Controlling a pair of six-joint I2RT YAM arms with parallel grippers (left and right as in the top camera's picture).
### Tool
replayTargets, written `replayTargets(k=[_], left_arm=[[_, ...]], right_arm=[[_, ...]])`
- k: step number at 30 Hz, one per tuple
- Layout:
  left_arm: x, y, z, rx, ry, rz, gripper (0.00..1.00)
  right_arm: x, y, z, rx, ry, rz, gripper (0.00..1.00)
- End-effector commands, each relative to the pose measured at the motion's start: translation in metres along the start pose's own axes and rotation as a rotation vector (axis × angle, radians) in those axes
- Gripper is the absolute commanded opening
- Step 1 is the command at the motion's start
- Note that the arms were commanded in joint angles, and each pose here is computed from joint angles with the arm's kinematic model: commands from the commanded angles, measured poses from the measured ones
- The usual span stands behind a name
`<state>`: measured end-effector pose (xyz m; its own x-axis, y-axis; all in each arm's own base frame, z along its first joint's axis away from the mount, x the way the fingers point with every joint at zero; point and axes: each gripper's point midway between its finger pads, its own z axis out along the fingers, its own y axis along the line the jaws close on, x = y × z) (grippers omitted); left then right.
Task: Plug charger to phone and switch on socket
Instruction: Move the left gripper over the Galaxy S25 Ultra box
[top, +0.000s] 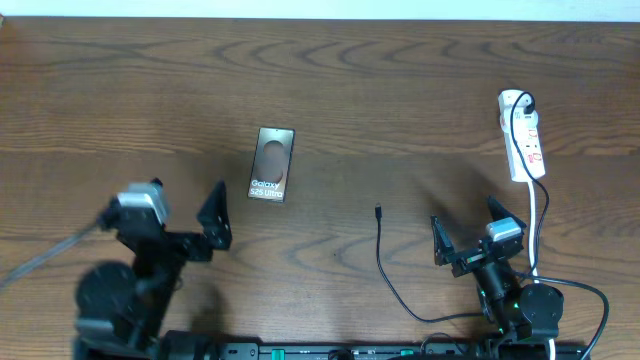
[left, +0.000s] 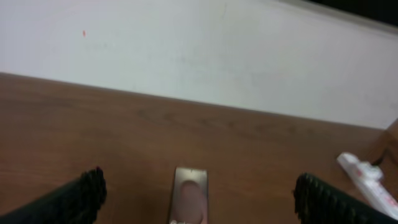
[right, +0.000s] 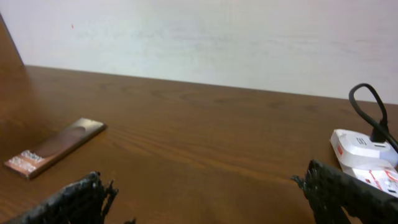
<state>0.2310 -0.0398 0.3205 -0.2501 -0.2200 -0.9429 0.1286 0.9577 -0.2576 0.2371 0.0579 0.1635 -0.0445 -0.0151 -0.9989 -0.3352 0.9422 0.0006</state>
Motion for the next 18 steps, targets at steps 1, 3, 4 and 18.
replayTargets(k=[1,3,4,18], left_arm=[[-0.053,-0.013,0.004,-0.01,0.039,-0.015,0.98],[-0.073,-0.017,0.013,-0.026,0.103,-0.02,0.98],[-0.081,-0.019,0.02,-0.036,0.14,-0.023,0.98],[-0.012,0.006,0.129,-0.194,0.833,-0.03,0.98]], right_arm=[[0.001,-0.001,0.0,0.005,0.005,-0.014,0.99],[0.001,-0.001,0.0,0.005,0.005,-0.014,0.99],[0.001,-0.001,0.0,0.005,0.005,-0.014,0.99],[0.001,-0.001,0.0,0.005,0.005,-0.014,0.99]])
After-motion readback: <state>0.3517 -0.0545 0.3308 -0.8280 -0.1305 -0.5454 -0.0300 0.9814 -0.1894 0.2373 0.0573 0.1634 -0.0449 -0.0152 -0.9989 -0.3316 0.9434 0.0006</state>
